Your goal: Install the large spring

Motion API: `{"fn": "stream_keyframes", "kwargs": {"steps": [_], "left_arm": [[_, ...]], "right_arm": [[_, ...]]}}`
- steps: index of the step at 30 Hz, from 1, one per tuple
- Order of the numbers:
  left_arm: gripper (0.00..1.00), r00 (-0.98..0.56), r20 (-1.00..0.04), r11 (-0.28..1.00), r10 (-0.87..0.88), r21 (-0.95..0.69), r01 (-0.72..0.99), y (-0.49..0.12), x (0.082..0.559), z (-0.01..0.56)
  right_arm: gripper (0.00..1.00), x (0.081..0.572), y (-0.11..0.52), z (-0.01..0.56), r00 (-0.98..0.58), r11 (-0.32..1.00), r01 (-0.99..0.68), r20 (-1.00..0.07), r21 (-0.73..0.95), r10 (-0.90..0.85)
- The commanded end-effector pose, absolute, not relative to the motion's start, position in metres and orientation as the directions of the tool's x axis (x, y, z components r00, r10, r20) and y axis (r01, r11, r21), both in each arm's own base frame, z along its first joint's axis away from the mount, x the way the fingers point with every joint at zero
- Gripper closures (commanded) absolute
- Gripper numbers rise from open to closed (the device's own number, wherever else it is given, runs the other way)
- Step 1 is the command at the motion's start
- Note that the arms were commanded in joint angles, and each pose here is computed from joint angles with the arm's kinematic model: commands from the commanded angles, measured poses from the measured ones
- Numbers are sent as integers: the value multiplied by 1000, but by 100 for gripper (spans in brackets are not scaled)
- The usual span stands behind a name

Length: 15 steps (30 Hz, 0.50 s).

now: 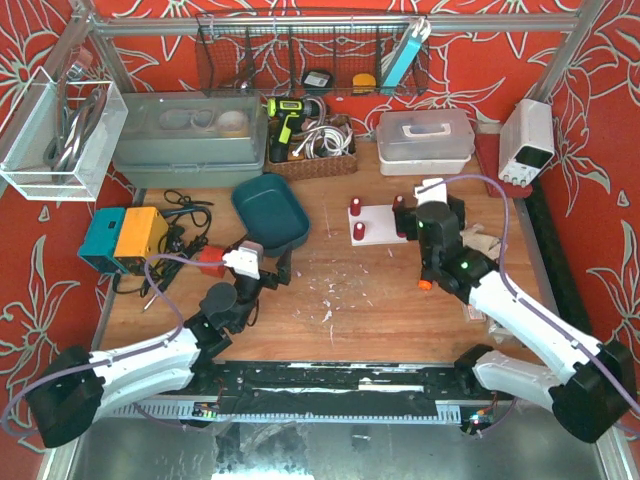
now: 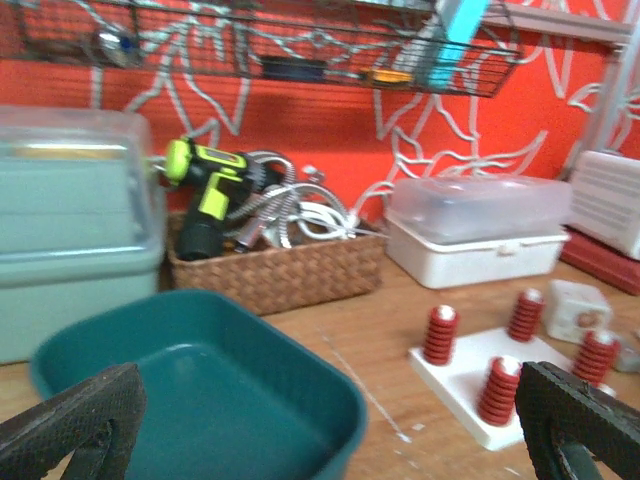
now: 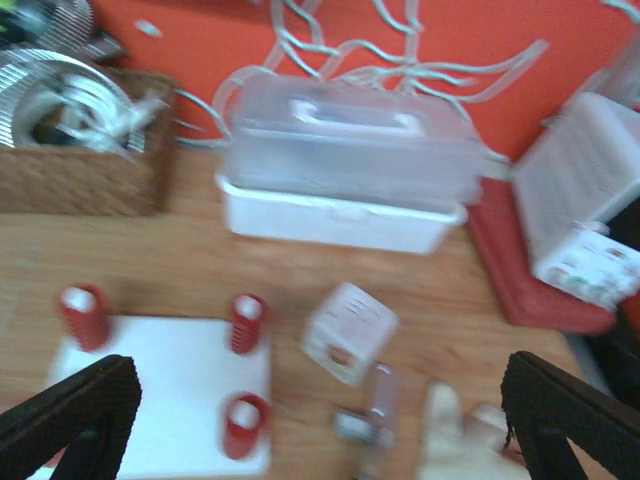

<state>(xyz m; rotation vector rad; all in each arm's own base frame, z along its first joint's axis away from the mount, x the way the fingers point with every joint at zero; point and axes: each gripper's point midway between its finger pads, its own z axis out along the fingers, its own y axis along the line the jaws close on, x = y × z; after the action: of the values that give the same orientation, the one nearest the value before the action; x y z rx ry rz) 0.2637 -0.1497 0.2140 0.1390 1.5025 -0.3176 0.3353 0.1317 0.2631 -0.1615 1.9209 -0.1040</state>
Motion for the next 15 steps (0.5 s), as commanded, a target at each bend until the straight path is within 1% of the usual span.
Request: {"fn": "stream_keyframes", "kwargs": {"steps": [1, 4, 8, 9, 12, 13, 15], "left_arm": [[0, 77, -996, 997, -46, -41, 69, -107, 269, 217], [0, 66, -998, 1000, -21, -22, -12, -82, 270, 205], [0, 52, -999, 993, 17, 11, -121, -46, 269, 191], [0, 48, -998, 991, 28, 21, -131, -41, 268, 188], [0, 59, -994, 989, 89, 81, -125, -33, 264, 178], [0, 65, -991, 988, 117, 109, -109, -34, 264, 176], [0, 63, -991, 989, 117, 111, -95, -32, 266, 171]], "right_arm": [[1, 329, 73, 255, -239, 942, 159, -937, -295, -254], [1, 323, 59, 240, -174, 925, 172, -935, -339, -310], [1, 322, 39, 206, -241, 920, 189, -925, -343, -295], [1, 323, 36, 197, -260, 914, 184, -915, -361, -309], [1, 323, 19, 181, -288, 885, 242, -901, -398, -326], [1, 322, 14, 177, -290, 881, 253, -900, -400, -326], [1, 323, 9, 171, -275, 896, 243, -912, -373, -305]]}}
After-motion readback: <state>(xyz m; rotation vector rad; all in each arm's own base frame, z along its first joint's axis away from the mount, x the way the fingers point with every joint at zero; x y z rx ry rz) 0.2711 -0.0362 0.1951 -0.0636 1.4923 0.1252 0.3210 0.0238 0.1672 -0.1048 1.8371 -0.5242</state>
